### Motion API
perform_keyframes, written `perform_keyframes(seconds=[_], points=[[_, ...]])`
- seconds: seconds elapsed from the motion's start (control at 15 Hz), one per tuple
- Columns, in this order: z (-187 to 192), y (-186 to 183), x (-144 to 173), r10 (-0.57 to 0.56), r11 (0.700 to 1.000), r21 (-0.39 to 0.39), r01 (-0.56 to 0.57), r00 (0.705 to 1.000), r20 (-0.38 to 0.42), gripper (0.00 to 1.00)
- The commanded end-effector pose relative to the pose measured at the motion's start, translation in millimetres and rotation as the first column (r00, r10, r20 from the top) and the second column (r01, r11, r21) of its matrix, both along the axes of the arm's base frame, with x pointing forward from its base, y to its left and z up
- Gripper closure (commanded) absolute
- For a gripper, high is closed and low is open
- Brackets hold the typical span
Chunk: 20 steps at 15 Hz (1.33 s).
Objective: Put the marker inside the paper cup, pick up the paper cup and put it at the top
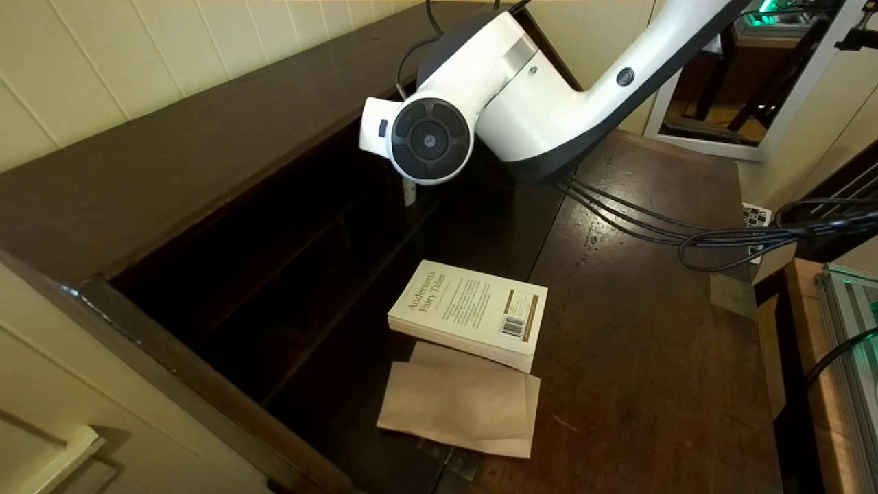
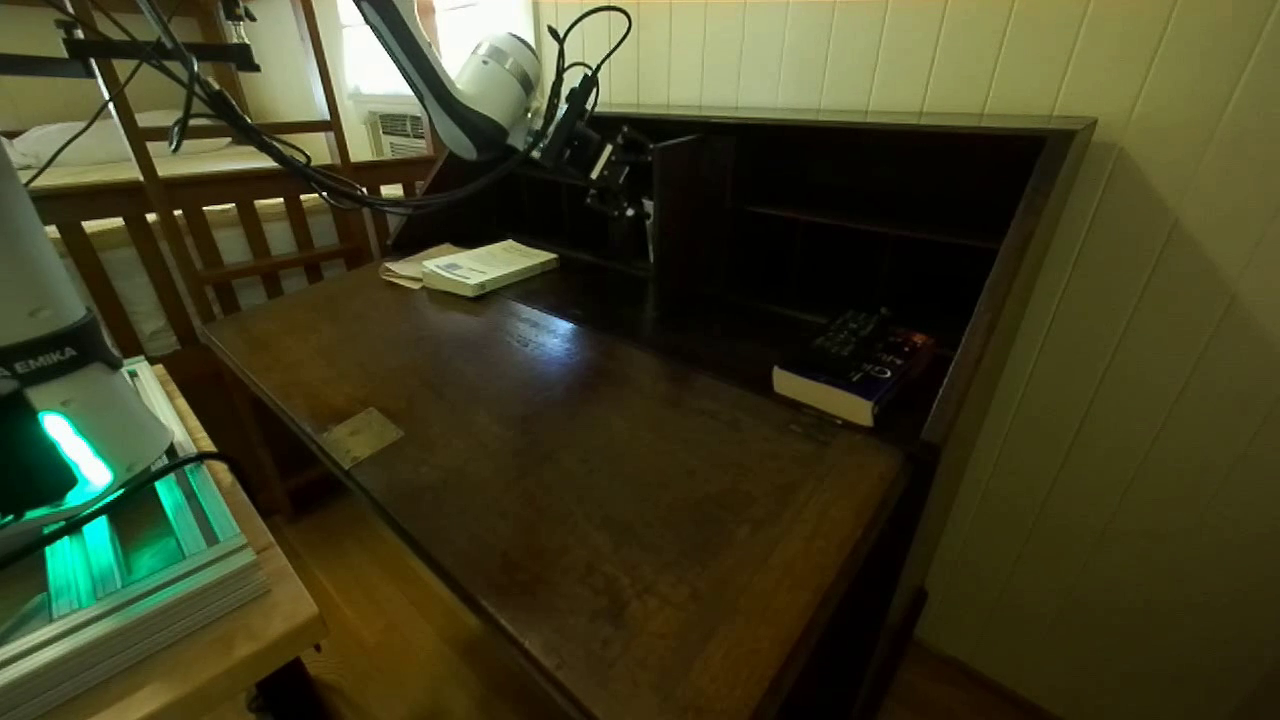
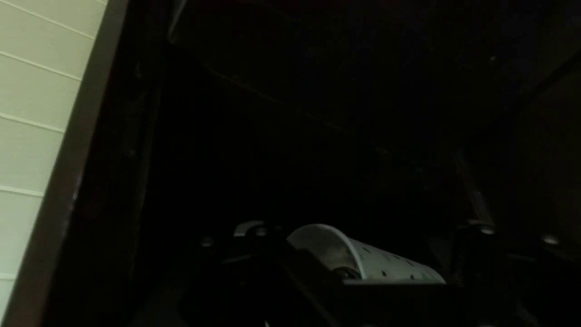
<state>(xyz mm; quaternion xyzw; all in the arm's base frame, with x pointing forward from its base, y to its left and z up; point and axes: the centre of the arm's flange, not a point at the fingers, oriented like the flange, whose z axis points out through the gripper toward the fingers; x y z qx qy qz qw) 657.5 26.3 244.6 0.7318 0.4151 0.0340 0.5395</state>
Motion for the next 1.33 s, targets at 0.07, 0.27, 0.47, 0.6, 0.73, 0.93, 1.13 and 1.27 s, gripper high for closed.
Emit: perform_keyframes(seconds=[0.07,0.27,0.47,0.6,0.73,0.93,1.13,1.27], points=[[9,-2,-4,-0.029,0.995,0.095,0.033,0.999,-0.041,0.36],[9,-3,-2,0.001,0.986,0.165,0.009,0.998,-0.059,0.34],[11,-3,0,0.044,0.974,0.223,-0.025,0.996,-0.08,0.31],[12,-4,-1,0.07,0.966,0.253,-0.046,0.994,-0.086,0.3],[15,-4,-2,0.091,0.96,0.274,-0.062,0.992,-0.093,0.24],[18,-8,-2,0.107,0.952,0.297,-0.07,0.988,-0.11,0.23],[18,-13,-2,0.118,0.947,0.315,-0.071,0.984,-0.132,0.32],[18,-16,-3,0.122,0.944,0.322,-0.07,0.982,-0.145,0.42]])
